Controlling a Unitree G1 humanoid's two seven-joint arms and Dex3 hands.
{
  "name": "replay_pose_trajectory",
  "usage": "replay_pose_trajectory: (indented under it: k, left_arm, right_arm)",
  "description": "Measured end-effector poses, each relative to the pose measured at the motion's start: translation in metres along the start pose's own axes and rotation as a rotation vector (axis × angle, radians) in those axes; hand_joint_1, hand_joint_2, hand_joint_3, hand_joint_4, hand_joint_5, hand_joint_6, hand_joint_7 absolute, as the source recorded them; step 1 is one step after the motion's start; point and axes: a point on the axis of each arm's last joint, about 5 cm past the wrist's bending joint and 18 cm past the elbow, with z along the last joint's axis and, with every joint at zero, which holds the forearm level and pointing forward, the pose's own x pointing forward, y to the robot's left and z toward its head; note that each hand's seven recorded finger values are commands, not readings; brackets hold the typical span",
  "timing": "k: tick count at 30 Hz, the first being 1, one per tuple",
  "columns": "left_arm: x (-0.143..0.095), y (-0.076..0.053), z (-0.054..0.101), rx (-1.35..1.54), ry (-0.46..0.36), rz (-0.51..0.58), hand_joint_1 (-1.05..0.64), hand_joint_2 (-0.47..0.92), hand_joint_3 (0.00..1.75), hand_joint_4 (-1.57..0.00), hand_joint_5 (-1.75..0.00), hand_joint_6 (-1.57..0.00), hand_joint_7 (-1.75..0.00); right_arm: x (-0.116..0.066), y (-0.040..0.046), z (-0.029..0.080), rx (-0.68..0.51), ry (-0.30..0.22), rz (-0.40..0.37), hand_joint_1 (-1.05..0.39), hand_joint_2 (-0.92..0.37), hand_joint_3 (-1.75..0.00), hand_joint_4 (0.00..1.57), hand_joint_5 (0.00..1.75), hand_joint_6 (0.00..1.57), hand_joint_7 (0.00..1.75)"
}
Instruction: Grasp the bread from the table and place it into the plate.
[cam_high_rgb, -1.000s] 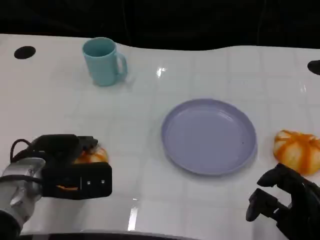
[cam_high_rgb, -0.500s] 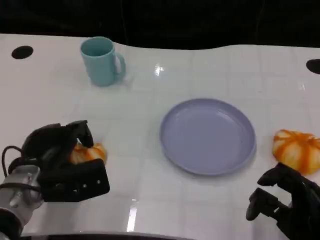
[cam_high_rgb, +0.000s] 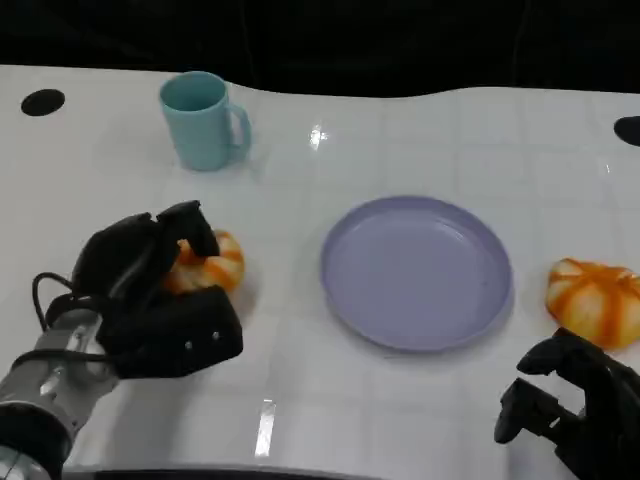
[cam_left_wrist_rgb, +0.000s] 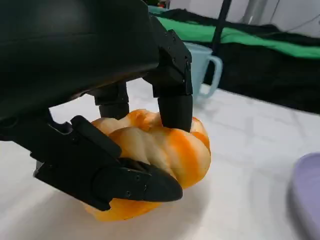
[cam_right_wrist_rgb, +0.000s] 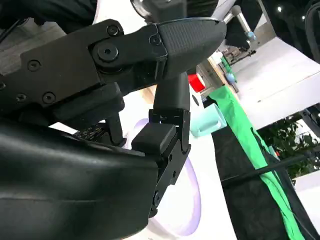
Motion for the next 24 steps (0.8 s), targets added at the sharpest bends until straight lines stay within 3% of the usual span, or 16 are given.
replay_pose_trajectory:
  k: [13,24]
  left_arm:
    - [0.028,0.0,0.047,-0.106,-0.143,0.074,-0.15,0.47,1.26,-0.9,-1.75,-0.68,-1.75]
    - [0.045,-0.004,0.084,-0.061,-0.345,0.05,-0.19,0.39,1.38,-0.93,-1.75,-0.72,-1.75]
  right_arm:
    - [0.002,-0.0007,-0.001,0.001,0.002,0.001,-0.53,-0.92,-0.21,0.72,1.57,0.79,1.08]
    - [0.003,-0.0001,0.0,-0.003,-0.01,0.006,-0.53,-0.92,-0.21,0.71,1.57,0.78,1.08]
